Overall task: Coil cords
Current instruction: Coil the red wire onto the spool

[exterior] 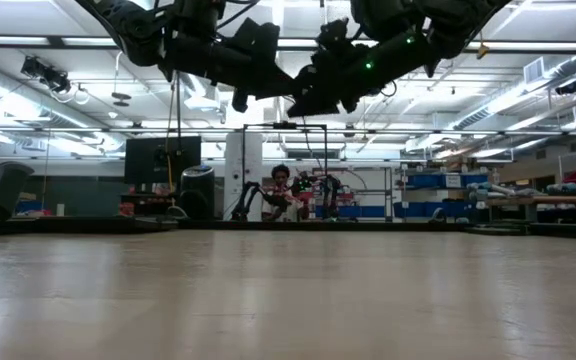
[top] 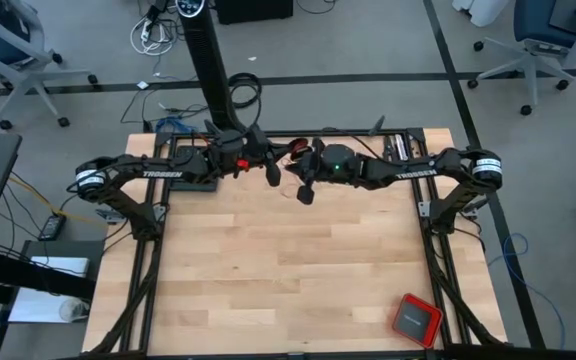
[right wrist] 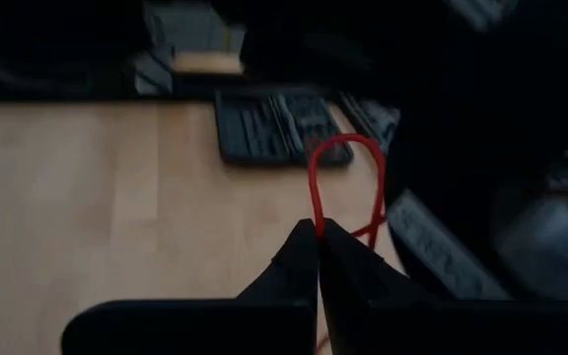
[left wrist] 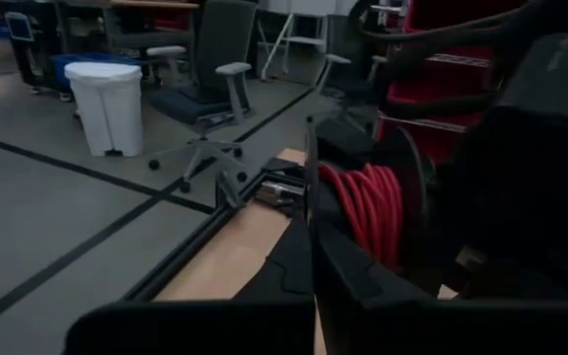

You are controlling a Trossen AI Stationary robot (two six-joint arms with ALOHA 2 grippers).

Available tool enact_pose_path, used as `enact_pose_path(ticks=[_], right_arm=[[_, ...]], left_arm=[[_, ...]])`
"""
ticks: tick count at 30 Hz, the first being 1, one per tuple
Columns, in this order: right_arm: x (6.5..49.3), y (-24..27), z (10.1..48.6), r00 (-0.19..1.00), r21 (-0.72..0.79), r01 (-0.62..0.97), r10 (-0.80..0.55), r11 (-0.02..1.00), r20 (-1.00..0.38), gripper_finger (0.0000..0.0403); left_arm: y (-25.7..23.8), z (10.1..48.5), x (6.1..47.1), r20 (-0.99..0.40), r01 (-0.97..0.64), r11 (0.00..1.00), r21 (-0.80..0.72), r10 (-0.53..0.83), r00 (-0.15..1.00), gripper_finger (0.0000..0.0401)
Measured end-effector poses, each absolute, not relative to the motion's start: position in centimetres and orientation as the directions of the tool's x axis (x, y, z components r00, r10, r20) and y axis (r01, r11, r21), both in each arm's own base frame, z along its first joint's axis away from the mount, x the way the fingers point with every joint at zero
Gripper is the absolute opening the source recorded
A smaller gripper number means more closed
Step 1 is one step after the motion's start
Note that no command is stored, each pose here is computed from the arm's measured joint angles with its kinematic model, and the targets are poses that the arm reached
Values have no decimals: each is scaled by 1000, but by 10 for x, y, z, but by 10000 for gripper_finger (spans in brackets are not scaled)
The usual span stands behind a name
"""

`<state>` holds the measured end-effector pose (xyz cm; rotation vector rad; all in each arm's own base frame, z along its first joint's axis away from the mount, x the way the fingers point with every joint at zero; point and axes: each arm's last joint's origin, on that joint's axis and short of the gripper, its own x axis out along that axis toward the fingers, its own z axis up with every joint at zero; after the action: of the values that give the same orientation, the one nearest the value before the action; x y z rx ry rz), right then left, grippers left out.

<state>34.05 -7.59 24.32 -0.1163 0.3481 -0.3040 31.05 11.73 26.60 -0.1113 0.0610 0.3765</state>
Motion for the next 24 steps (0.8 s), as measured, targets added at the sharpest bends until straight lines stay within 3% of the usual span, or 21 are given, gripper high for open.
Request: enact_pose_path(ticks=[8,19,24], right_arm=[[329,-69,241,811,-245,310,-390,919,-437,4],[311,-75,220,642,-246,364,-434,898,-632,78],[308,-76,205,706,-209,362,-414,908,-574,89]], left_arm=[[122,264,309,-101,-385,919,-81,376,921,1],[125,266,306,-98,-395,915,-82,387,917,1],[124,269,305,-88,-395,915,-81,388,917,1]])
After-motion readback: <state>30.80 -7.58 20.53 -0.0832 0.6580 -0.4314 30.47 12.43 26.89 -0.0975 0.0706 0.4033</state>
